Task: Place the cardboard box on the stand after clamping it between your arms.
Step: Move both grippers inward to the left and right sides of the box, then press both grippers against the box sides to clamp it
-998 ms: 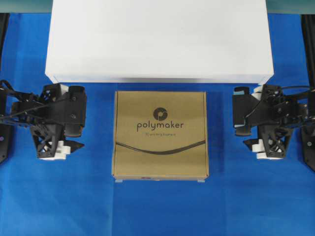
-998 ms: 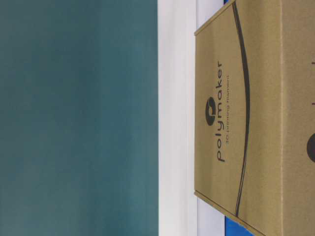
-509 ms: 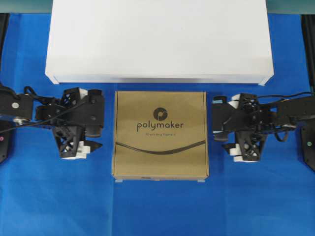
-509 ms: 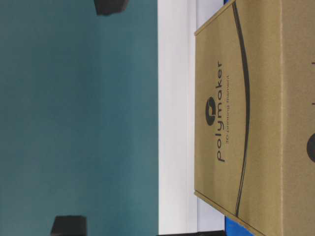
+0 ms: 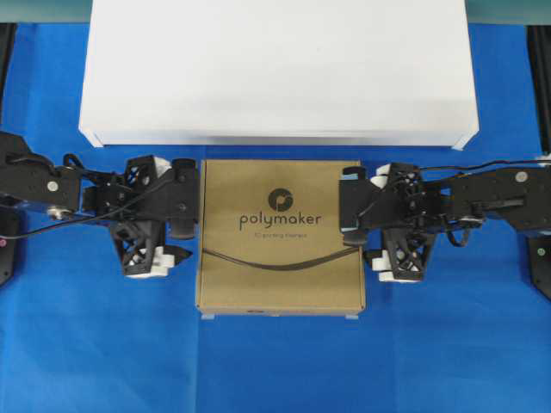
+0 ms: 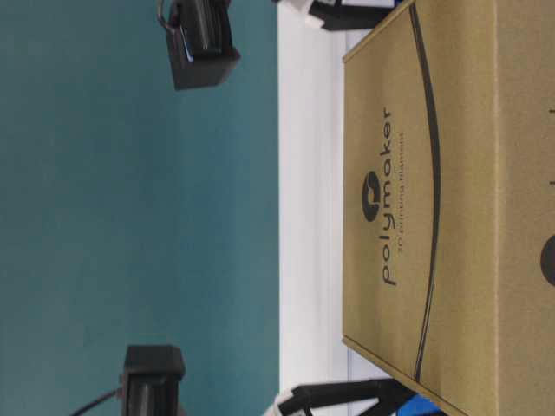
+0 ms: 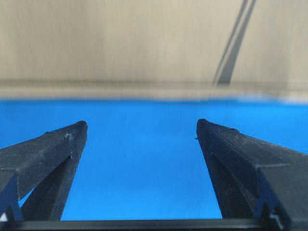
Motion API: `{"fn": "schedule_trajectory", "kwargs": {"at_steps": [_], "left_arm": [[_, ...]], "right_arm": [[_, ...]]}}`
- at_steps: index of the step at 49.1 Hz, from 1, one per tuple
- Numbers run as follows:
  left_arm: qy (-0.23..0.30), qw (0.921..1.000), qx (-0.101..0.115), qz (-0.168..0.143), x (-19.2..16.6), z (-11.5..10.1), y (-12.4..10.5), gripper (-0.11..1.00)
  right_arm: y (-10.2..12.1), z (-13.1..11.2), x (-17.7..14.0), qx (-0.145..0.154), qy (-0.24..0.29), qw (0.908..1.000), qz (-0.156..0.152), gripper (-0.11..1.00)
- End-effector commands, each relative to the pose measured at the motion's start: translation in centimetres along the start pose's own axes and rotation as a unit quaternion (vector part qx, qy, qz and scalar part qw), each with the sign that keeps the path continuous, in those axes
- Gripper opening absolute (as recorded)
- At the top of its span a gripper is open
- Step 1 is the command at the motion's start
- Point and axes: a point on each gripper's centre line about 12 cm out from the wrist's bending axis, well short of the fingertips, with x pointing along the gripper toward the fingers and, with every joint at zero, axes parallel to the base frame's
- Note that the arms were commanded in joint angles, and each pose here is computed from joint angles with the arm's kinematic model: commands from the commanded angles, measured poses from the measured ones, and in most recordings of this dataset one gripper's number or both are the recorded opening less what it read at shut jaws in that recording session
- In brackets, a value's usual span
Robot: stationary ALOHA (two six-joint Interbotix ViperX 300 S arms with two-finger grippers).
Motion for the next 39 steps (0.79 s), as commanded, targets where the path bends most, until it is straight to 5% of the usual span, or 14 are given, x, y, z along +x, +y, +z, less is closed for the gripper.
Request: {"fn": "schedule_trajectory", "kwargs": {"at_steps": [1,39], "left_arm": [[-0.014,0.9999,0.003,0.0,0.2,1.2,0.0,0.89],[-0.034,0.9994,0.004,0.001,1.0,3.1,0.1,0.89]], "right_arm": [[-0.1,1.4,-0.3,-0.005,-0.022,0.9997,-0.002,0.99],[-0.2,1.9,-0.2,-0.003,-0.028,0.9996,-0.002,0.99]]}}
